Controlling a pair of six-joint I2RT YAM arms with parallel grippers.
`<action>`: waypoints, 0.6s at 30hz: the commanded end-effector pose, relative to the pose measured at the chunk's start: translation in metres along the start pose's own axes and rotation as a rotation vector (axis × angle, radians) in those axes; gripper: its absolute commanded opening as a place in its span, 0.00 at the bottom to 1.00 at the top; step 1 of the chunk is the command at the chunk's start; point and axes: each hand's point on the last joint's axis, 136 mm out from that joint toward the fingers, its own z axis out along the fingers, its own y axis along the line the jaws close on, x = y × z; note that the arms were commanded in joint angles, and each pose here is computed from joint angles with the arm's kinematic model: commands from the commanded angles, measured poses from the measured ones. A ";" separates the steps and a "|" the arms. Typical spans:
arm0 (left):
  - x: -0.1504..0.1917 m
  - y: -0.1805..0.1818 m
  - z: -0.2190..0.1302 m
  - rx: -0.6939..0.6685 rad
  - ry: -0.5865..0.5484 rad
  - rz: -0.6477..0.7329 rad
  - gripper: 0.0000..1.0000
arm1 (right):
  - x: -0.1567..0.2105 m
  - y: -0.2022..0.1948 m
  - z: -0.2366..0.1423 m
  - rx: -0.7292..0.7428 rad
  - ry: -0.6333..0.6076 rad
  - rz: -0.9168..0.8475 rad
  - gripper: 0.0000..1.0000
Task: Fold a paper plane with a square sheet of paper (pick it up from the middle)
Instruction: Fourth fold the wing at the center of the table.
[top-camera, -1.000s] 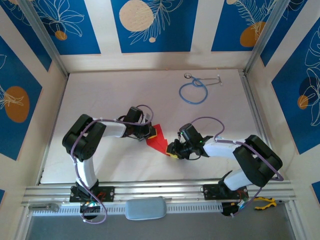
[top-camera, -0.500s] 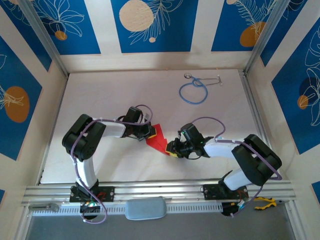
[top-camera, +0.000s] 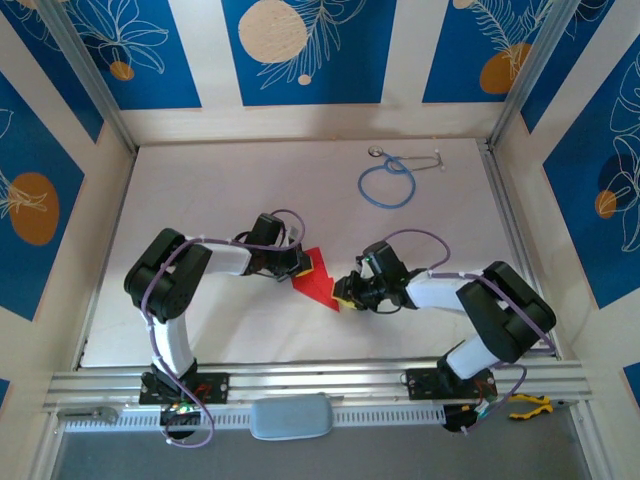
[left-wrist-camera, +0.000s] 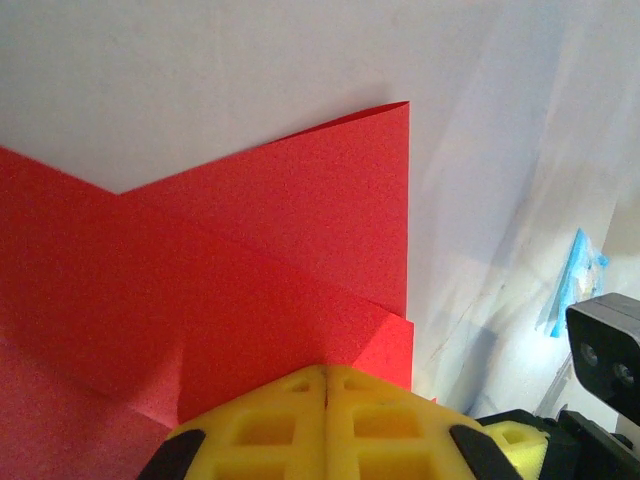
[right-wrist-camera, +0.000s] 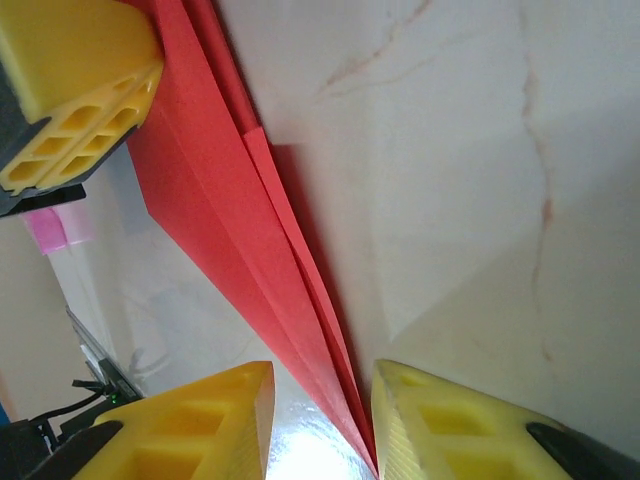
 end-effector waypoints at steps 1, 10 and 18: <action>0.004 0.014 0.001 -0.028 0.010 -0.037 0.01 | -0.001 0.001 0.005 0.011 0.025 -0.039 0.31; 0.002 0.013 0.000 -0.020 0.006 -0.040 0.01 | 0.005 0.011 0.010 -0.056 0.061 -0.063 0.30; 0.001 0.013 0.000 -0.016 0.006 -0.045 0.01 | 0.003 0.015 0.007 -0.080 0.047 -0.066 0.27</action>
